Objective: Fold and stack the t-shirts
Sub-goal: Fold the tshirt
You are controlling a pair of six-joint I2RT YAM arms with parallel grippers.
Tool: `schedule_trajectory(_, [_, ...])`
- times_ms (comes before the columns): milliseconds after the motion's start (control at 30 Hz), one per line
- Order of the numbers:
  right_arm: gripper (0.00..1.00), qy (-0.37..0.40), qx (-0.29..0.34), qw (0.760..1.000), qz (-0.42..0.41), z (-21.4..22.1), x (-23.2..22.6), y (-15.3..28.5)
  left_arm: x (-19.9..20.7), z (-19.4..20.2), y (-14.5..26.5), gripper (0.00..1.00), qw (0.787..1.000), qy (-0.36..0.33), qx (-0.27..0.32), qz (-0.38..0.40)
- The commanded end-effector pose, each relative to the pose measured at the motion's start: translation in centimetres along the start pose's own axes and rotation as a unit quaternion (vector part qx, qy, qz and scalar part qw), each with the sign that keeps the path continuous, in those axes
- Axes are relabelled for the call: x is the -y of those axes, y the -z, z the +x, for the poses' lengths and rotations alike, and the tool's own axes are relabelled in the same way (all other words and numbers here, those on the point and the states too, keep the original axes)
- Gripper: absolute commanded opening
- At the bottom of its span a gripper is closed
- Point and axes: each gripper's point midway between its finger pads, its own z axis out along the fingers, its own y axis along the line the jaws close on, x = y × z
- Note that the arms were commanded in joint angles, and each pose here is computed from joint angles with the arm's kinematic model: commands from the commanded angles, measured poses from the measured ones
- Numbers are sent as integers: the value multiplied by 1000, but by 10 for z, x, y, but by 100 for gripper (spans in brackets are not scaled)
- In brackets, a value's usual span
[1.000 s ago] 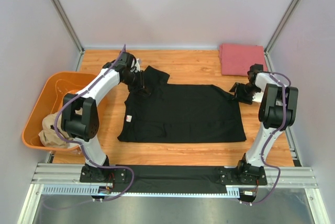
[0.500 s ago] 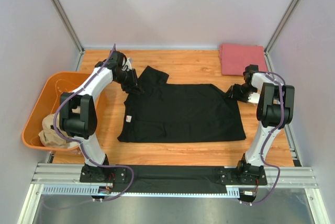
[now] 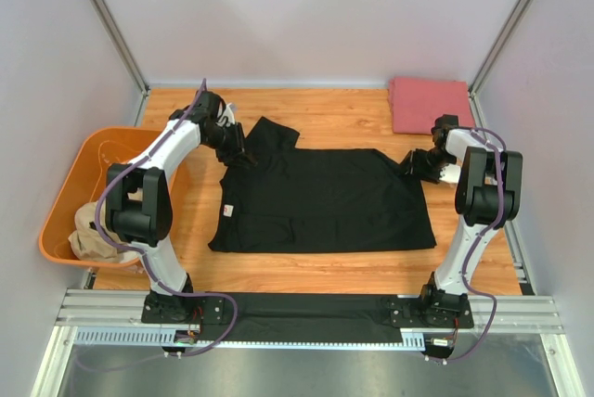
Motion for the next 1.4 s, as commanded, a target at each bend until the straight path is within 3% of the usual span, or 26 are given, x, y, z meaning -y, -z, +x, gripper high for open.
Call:
schedule_trajectory(0, [35,12,-8,1000,-27,9,-8,20,10,-3,11,36,1000,-14,16,17])
schedule_trajectory(100, [30,14,-9,999,-30,9,-9,20,10,-3,11,36,1000,-14,16,16])
schedule_trajectory(233, [10,16,-12,999,-32,9,-11,21,9,-3,11,36,1000,-14,17,15])
schedule_trajectory(400, [0,28,-7,999,-27,6,-7,24,9,-1,13,36,1000,-9,15,10])
schedule_trajectory(600, [0,115,-5,991,-69,7,-30,25,10,-17,8,45,999,-17,33,13])
schedule_trajectory(700, [3,203,-44,972,-112,24,-58,24,28,-63,11,52,995,-61,67,27])
schedule_trajectory(833, [8,295,-71,939,-162,37,-82,18,-7,-108,-29,50,992,-92,68,-54])
schedule_trajectory(967, [9,336,-88,918,-193,43,-87,14,-32,-148,-48,47,979,-127,110,-115])
schedule_trajectory(1067, [11,349,-101,913,-186,42,-81,9,-52,-164,-56,47,972,-110,128,-165])
schedule_trajectory(1367, [11,305,-88,932,-177,10,-65,3,-87,-142,-40,49,961,-59,106,-249])
